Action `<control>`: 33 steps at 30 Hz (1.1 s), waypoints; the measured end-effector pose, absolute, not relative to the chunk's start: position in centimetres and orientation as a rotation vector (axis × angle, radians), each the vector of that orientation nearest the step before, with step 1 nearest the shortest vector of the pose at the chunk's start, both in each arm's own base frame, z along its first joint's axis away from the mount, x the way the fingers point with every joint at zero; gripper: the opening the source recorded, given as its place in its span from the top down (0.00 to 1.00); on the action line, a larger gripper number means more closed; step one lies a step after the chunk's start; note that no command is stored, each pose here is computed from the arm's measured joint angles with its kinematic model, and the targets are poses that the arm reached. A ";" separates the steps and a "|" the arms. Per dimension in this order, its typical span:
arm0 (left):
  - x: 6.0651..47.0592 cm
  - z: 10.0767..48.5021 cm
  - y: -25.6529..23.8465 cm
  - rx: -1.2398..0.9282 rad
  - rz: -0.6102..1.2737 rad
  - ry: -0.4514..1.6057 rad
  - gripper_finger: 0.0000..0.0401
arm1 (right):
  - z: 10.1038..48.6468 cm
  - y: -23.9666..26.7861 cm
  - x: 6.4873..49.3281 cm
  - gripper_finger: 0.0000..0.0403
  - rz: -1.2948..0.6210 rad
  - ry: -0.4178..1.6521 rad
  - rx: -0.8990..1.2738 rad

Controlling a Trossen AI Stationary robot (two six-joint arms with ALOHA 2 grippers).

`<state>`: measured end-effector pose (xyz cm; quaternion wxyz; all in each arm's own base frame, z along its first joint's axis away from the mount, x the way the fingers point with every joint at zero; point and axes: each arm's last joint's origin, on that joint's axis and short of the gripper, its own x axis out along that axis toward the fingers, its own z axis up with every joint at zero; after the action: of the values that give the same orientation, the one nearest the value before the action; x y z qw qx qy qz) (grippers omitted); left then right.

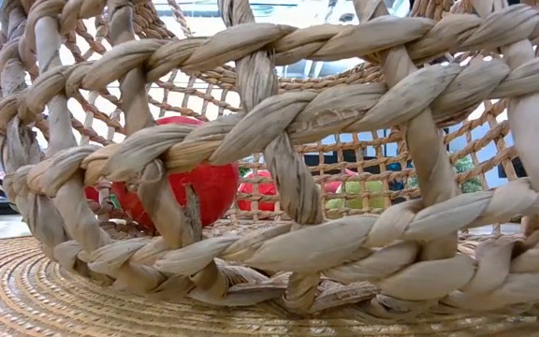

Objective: Build produce basket
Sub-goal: Put the apple into the basket

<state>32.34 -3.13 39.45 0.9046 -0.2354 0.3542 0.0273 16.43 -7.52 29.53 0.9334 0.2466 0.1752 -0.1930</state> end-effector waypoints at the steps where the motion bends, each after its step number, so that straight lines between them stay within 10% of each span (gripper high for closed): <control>1: 33.2 39.1 -3.4 -0.461 0.047 0.779 0.42 | 29.5 -7.5 16.4 0.35 -0.393 0.359 0.501; 23: 41.8 26.9 -10.8 -0.112 -0.333 1.307 0.41 | 29.3 -7.4 16.4 0.35 -0.394 0.388 0.515; 33: 41.9 26.2 -13.8 -0.105 -0.360 1.275 0.15 | 29.1 -7.3 16.3 0.35 -0.399 0.405 0.523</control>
<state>41.85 -13.85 26.19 0.7872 -0.0487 0.5916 -0.1671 16.28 -7.34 29.11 0.9263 0.2552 0.1974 -0.1944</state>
